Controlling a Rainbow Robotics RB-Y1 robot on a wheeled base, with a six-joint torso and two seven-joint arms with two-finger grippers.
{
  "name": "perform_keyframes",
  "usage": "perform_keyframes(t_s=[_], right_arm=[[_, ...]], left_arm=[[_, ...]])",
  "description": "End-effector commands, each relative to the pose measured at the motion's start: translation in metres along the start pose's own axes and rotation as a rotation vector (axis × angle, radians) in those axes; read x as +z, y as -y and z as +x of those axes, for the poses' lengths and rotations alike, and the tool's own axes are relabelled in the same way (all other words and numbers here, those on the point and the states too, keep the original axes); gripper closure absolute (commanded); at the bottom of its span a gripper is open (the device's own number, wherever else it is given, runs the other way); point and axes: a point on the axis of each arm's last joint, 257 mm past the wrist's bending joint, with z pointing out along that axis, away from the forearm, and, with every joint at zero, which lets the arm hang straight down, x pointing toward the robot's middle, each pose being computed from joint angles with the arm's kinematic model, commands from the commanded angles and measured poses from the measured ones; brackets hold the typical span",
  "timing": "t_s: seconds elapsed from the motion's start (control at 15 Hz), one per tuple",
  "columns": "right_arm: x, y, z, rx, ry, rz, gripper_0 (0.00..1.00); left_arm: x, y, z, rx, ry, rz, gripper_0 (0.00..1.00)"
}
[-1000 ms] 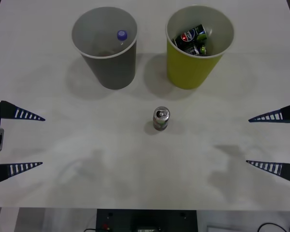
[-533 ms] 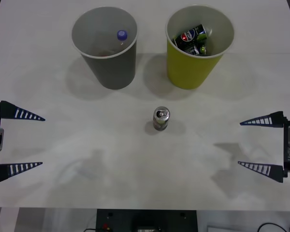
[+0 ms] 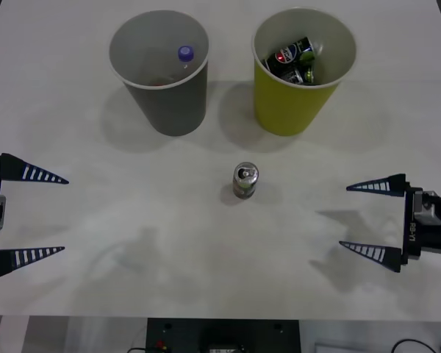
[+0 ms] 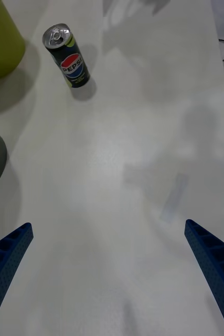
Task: Put the can into the green bin and the plastic bottle into the gray bin
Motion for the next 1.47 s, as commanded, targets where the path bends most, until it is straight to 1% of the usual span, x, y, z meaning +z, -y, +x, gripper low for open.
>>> perform_keyframes(t_s=[0.07, 0.2, 0.27, 0.4, 0.73, 0.93, 1.27, 1.47], right_arm=[[0.016, -0.001, 0.004, 0.045, 0.049, 0.012, 0.0], [0.028, 0.0, 0.007, 0.076, 0.08, 0.024, 0.0], [0.036, 0.0, 0.007, 0.095, 0.106, 0.026, 0.0], [0.047, 0.0, 0.009, 0.119, 0.129, 0.03, 0.0], [0.076, 0.003, 0.01, 0.134, 0.164, 0.049, 0.0], [0.099, 0.004, 0.009, 0.161, 0.19, 0.063, 0.0], [0.135, 0.011, 0.006, 0.159, 0.192, 0.115, 0.0], [0.151, 0.013, 0.0, 0.155, 0.2, 0.127, 0.0]], left_arm=[[0.0, 0.0, 0.0, 0.0, 0.0, 0.0, 0.0], [0.0, 0.0, 0.0, 0.0, 0.0, 0.0, 0.0], [0.0, 0.0, 0.0, 0.0, 0.0, 0.0, 0.0], [0.0, 0.0, 0.0, 0.0, 0.0, 0.0, 0.0], [0.0, 0.0, 0.0, 0.0, 0.0, 0.0, 0.0], [0.0, 0.0, 0.0, 0.0, 0.0, 0.0, 0.0], [0.0, 0.0, 0.0, 0.0, 0.0, 0.0, 0.0], [0.0, 0.0, 0.0, 0.0, 0.0, 0.0, 0.0]])
